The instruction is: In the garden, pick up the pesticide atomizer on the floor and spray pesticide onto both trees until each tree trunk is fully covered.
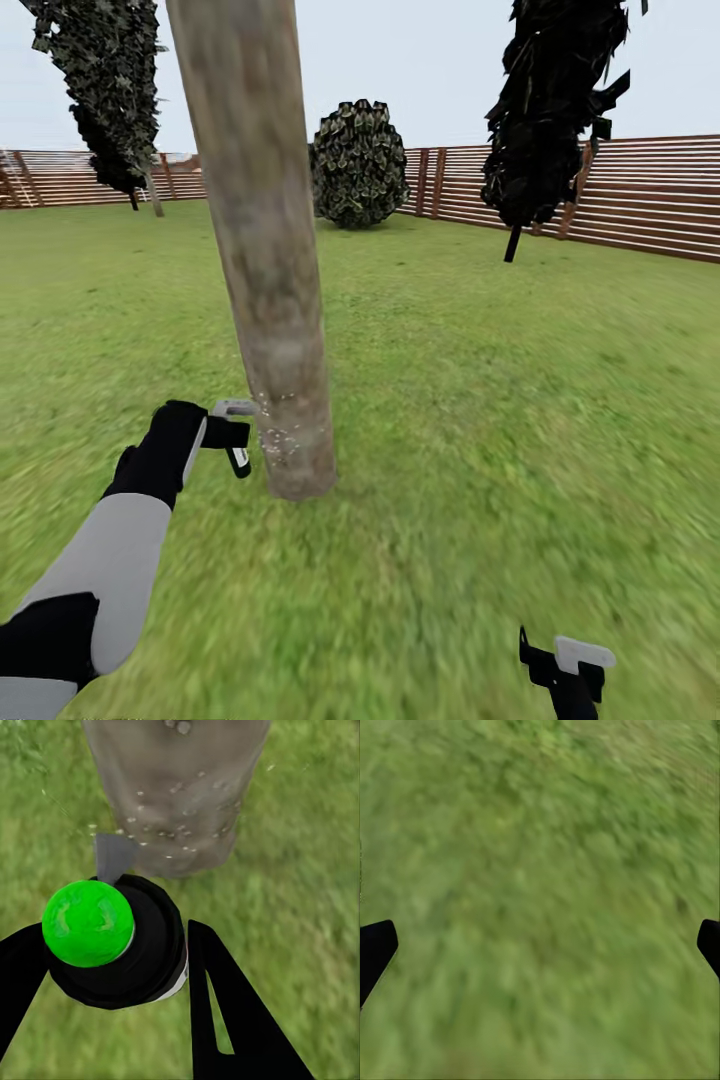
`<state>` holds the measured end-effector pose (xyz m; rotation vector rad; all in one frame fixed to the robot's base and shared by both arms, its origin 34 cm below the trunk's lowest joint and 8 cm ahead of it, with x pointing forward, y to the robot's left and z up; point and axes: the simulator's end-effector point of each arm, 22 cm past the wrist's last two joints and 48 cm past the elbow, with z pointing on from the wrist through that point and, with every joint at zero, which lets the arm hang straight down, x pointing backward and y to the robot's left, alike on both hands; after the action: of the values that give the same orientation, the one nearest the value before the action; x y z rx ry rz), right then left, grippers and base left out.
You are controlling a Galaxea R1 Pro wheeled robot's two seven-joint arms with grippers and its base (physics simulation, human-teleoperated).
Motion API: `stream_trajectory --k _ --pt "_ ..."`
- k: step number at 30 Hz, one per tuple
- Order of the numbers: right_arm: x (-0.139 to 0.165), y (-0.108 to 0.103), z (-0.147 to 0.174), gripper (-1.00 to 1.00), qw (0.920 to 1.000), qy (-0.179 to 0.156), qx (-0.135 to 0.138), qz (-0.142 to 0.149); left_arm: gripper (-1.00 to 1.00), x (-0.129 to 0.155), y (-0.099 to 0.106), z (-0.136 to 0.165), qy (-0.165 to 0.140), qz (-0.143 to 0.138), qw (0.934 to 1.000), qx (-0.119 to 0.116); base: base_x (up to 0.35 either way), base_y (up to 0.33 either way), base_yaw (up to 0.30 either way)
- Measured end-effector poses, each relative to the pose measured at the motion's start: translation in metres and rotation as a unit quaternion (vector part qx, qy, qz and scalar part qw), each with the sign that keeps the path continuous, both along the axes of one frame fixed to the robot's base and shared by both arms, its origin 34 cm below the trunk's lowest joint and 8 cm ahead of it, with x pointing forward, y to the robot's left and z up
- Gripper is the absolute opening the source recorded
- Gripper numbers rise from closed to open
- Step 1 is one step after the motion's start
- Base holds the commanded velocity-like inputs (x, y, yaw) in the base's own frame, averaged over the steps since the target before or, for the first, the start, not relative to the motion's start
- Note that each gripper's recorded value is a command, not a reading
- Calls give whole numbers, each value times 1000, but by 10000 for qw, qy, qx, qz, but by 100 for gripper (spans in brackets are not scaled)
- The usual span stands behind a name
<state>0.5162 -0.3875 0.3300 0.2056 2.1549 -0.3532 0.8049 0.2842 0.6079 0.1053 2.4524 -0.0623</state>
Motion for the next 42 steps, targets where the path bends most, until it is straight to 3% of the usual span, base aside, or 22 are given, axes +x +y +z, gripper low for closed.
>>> stream_trajectory --k 20,33,42 --pt "0 -4 1 100 10000 1 -30 -5 -100 -1 13 13 -37 128 9999 70 5 -276 20" --pt "0 -3 0 100 10000 4 -20 -3 -100 -3 17 10 -17 175 9998 99 0 -277 258" --pt "0 -3 0 100 10000 4 -20 -3 -100 -16 14 -15 199 142 9996 122 10 -277 206"
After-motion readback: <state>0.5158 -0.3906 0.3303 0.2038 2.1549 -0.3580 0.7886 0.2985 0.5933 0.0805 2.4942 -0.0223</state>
